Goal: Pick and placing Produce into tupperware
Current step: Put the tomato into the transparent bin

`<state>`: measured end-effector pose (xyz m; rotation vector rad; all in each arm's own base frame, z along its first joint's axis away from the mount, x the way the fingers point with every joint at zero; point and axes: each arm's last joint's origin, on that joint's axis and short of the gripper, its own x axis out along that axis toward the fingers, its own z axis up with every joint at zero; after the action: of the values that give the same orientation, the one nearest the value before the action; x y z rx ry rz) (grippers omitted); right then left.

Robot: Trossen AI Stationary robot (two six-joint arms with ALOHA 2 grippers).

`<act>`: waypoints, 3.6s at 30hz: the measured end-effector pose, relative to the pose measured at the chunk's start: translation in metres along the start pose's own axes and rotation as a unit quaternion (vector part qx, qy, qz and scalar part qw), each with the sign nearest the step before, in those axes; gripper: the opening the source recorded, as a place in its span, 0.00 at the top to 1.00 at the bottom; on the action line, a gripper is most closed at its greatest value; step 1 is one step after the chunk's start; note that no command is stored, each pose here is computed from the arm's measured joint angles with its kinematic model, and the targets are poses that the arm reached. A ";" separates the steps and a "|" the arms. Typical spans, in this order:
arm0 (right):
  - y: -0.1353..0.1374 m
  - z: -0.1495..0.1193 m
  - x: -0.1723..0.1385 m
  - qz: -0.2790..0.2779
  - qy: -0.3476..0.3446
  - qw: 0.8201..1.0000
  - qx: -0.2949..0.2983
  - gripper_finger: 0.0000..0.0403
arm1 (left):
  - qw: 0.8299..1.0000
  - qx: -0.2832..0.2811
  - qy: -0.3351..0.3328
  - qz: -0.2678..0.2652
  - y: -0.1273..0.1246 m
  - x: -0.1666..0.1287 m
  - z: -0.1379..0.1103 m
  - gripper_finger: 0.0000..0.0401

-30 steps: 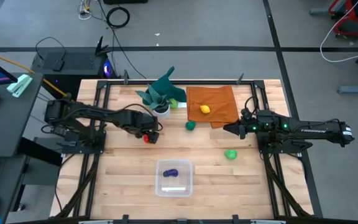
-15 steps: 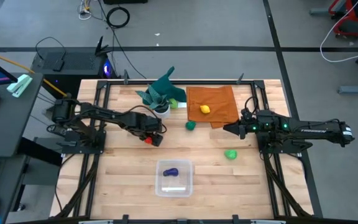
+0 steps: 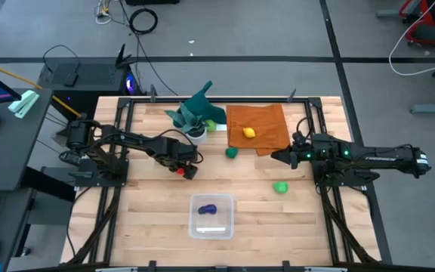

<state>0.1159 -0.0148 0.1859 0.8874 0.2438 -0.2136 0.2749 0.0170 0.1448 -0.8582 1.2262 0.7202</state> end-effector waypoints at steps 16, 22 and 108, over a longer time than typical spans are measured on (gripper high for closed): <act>0.000 0.000 0.000 0.000 0.000 1.000 -0.002 0.72 | 1.000 0.001 -0.005 0.003 0.000 0.000 0.000 0.17; 0.000 0.000 0.000 0.000 0.000 1.000 -0.002 0.72 | 1.000 0.006 -0.004 0.003 0.000 0.000 0.000 0.24; 0.004 -0.005 -0.001 0.065 0.077 0.995 -0.002 0.72 | 0.935 -0.017 -0.237 -0.264 -0.146 -0.103 -0.073 0.30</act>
<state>0.1159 -0.0089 0.1860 0.9123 0.3278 -0.0245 0.3418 -0.1213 0.2611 -0.9216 0.5148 0.4671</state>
